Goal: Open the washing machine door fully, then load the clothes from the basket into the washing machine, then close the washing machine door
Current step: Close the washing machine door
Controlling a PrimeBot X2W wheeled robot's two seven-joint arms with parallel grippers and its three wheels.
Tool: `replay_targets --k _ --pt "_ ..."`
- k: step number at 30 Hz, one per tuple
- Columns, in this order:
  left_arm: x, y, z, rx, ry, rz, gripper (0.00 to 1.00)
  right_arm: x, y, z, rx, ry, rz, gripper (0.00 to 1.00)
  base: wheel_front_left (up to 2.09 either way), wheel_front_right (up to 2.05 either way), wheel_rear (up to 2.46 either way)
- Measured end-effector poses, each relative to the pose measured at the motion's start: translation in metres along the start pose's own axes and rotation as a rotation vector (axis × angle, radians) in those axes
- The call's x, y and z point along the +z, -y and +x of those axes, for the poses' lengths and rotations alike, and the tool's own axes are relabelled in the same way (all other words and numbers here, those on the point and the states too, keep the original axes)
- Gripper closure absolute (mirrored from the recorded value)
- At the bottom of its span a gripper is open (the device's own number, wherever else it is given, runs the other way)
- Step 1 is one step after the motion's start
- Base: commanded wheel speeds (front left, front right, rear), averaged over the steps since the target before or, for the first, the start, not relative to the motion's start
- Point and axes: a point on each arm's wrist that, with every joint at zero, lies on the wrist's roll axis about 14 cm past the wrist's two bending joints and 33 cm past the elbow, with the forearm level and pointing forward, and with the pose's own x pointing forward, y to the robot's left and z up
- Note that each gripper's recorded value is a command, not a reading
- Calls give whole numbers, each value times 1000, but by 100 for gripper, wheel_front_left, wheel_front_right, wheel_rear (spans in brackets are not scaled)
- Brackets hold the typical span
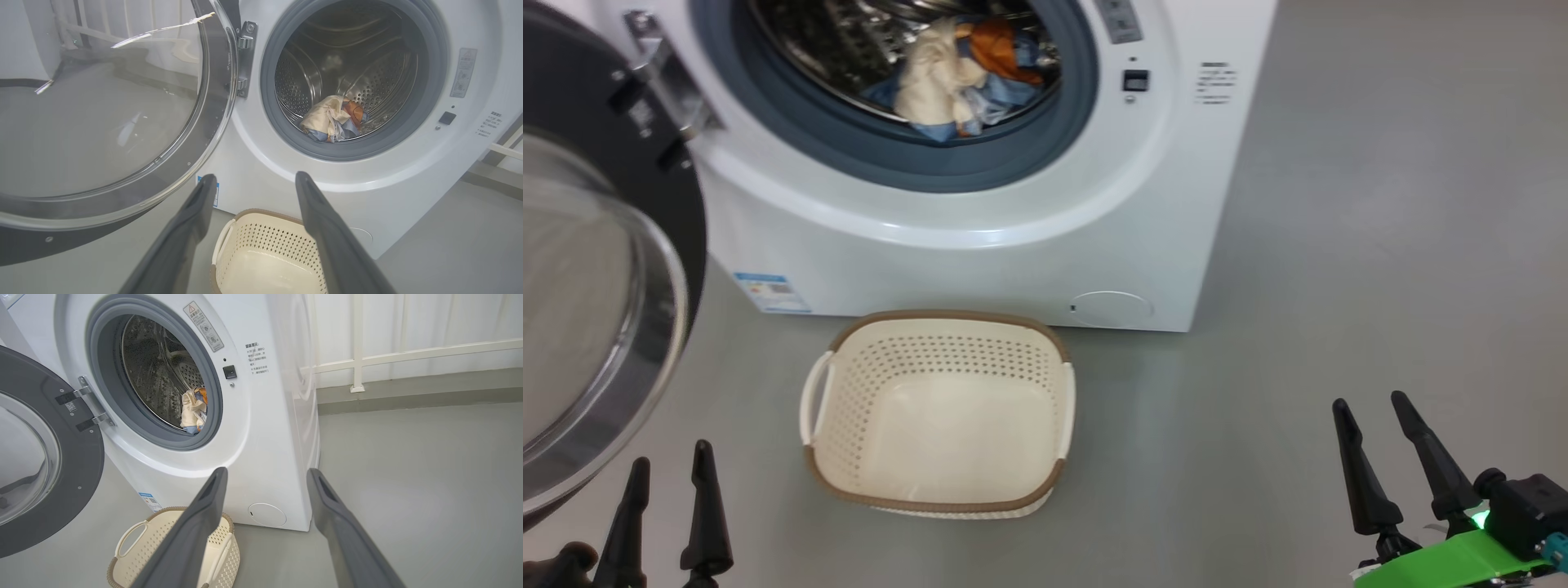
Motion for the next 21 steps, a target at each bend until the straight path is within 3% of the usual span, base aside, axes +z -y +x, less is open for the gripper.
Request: replay_targets --k 15,21 --pt "24 -57 -54 217 70 -7 0 -28 -88 36 297 -78 8 0 0 0 0" --pt "28 -73 -76 282 86 -7 0 -33 -111 41 367 -92 13 0 0 0 0"
